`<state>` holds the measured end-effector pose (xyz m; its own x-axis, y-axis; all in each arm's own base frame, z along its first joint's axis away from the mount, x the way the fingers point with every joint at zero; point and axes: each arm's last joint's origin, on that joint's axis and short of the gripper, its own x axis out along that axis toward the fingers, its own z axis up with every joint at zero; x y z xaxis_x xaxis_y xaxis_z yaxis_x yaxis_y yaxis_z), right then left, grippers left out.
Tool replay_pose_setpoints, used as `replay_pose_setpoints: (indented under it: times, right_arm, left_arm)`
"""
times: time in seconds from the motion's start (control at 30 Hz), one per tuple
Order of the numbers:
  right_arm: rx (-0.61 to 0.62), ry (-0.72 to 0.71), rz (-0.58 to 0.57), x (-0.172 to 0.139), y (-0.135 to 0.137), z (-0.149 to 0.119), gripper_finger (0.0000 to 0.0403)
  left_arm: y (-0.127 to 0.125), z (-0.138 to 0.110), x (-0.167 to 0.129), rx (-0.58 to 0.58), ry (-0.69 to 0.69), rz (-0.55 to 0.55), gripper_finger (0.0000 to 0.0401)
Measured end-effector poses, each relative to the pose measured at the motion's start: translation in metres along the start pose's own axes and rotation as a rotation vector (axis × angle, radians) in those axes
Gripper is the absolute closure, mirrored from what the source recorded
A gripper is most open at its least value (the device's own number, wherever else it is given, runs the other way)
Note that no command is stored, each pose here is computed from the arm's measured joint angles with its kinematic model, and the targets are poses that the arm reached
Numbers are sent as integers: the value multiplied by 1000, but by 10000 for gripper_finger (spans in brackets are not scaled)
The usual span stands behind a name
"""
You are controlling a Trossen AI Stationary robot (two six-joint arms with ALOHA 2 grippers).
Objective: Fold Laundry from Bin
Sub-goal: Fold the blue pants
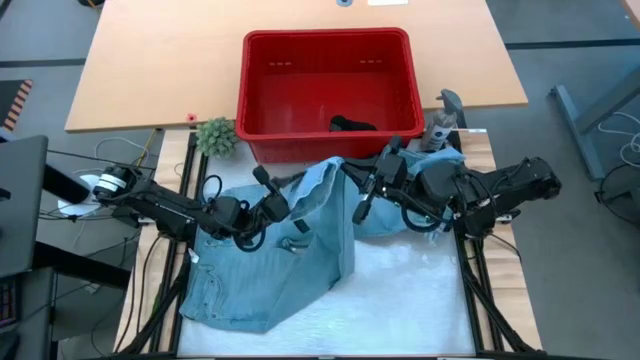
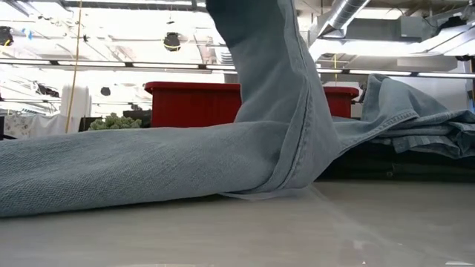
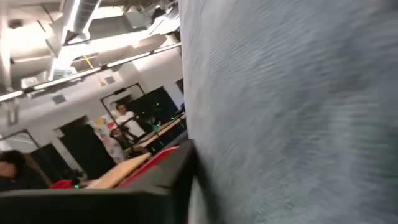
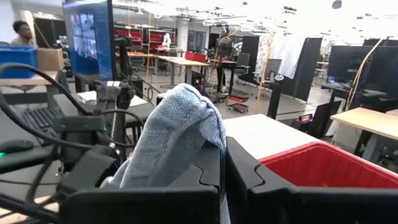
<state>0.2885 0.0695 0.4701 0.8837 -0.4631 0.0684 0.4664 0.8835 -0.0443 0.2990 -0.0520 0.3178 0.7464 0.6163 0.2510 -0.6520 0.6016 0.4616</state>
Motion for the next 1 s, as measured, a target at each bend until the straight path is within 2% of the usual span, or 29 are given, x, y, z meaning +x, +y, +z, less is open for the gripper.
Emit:
replay_pose_setpoints:
  times: [0.1, 0.17, 0.3, 0.4, 0.63, 0.8, 1.0]
  right_arm:
    - [-31, 33, -4, 3, 0, -5, 378]
    - [-38, 63, -5, 4, 0, -10, 377]
    - [-61, 142, -11, 5, -1, -20, 372]
    - [-77, 191, -35, 6, -4, -26, 373]
    - [-53, 191, -46, 7, -5, -26, 365]
    - [-46, 190, -54, 6, -6, -26, 338]
    - [53, 201, -49, 3, -3, -27, 291]
  left_arm:
    - [-3, 3, -4, -37, -8, -16, 353]
    - [-5, 5, -8, -47, -26, -39, 387]
    - [-11, 15, -20, -56, -83, -109, 397]
    - [-12, 29, -28, -68, -82, -106, 400]
    - [-9, 58, -27, -21, -84, -123, 401]
    - [4, 81, -19, 23, -32, -56, 401]
    - [25, 110, -11, 136, 48, 32, 401]
